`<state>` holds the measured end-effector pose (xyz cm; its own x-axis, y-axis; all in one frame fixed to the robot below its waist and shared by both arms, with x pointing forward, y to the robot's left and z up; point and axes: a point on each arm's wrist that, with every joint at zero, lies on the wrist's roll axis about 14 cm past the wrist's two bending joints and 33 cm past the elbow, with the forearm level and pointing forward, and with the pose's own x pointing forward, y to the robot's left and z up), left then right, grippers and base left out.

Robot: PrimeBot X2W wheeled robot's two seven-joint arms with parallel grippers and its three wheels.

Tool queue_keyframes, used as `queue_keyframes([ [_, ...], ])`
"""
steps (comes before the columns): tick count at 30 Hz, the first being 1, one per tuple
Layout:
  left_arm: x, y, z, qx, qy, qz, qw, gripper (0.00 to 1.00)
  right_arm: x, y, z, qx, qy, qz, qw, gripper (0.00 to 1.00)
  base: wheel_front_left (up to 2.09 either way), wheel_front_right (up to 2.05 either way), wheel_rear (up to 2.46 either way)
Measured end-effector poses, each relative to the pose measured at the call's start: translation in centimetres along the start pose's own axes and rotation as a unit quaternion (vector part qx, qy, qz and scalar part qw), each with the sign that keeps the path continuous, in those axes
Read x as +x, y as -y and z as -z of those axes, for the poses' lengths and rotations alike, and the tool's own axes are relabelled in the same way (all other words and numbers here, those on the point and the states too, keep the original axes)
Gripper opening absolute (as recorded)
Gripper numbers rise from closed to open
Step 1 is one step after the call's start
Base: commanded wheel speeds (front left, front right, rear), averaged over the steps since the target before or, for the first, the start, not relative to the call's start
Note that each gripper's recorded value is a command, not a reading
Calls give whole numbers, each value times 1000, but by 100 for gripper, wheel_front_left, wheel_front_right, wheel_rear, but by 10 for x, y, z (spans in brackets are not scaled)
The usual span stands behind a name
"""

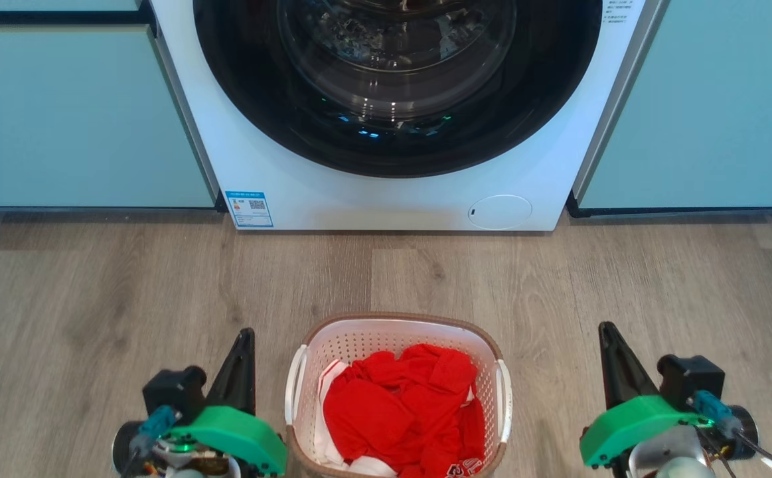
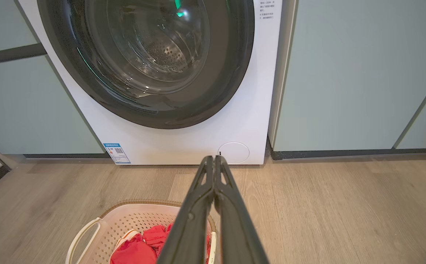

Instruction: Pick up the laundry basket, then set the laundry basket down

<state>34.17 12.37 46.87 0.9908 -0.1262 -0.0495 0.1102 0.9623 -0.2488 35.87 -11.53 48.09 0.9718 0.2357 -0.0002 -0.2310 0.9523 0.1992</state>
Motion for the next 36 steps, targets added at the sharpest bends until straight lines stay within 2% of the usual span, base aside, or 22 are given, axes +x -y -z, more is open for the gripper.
queue_keyframes([
  [24, 5, -15, 2, -128, -16, -32, 991, 0, -1, 21, 0, 135, -1, 47, 990, 0, 0, 0, 0],
  [36, 5, -24, 4, -192, -25, -47, 980, 0, -3, 30, 2, 201, -3, 68, 977, 0, 0, 0, 0],
])
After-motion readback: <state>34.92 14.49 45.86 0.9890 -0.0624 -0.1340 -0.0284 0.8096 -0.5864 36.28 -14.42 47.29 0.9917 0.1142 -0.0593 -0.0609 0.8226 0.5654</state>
